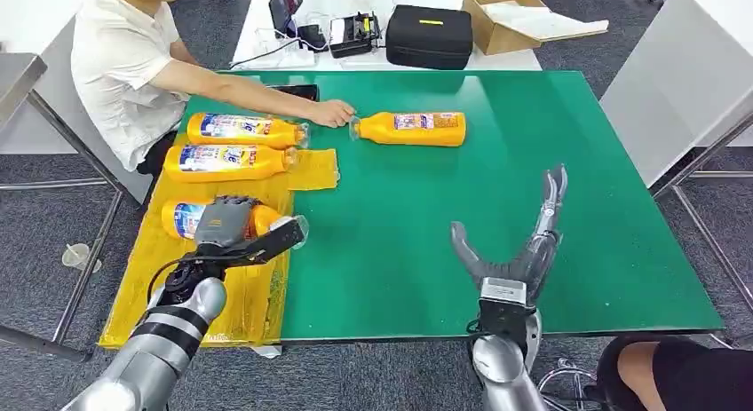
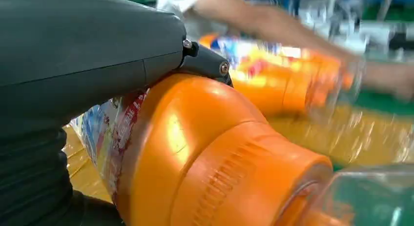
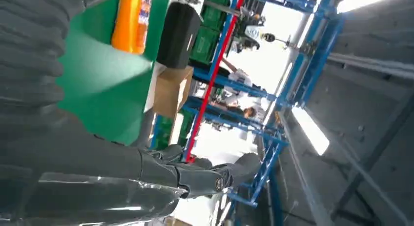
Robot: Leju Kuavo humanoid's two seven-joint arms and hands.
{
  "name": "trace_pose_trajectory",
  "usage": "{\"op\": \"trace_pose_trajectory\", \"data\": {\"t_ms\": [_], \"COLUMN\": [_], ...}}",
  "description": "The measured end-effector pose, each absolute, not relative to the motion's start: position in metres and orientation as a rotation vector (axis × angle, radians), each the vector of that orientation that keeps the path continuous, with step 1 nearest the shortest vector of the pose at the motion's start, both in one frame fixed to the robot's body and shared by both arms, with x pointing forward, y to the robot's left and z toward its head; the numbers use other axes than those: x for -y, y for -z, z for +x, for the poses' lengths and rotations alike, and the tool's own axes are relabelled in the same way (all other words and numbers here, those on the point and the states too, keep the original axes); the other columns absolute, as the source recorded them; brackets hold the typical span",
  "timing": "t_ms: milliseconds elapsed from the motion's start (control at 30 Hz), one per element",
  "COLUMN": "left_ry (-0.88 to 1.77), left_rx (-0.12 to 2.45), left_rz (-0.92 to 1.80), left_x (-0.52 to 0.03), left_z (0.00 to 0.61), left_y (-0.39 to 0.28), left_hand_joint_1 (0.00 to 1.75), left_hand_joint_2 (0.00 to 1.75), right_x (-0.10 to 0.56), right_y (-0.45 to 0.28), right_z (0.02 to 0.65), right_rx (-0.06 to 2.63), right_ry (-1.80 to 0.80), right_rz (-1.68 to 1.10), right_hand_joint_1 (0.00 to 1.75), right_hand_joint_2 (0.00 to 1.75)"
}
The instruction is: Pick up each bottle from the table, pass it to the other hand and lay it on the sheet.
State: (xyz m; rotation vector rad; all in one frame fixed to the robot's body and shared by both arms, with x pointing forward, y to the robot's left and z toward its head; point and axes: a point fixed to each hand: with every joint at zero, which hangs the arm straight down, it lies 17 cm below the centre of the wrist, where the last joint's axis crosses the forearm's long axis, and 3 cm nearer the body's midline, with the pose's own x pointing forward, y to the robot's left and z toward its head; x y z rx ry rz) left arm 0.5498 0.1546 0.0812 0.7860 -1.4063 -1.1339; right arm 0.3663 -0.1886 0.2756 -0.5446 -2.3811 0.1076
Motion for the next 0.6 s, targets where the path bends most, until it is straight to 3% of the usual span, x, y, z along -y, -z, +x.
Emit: {"op": "trace_pose_trajectory", "data": {"t_ms": [600], "left_ry": [1.294], "left_rx": [1.292], "left_rz": [0.768], "left_x": [-0.151], "left_z": [0.551], "left_y": [-0.054], "left_hand_joint_1": [1.75], "left_hand_joint_2": [1.75], "right_x": [0.202], "right_y": [-0.268], "right_z": [0.368], "right_rx": [2.352], "right_ry": [-0.069], "right_rz": [-0.522], "right_hand_joint_1": [0.00], "right_hand_joint_2": [1.75]}}
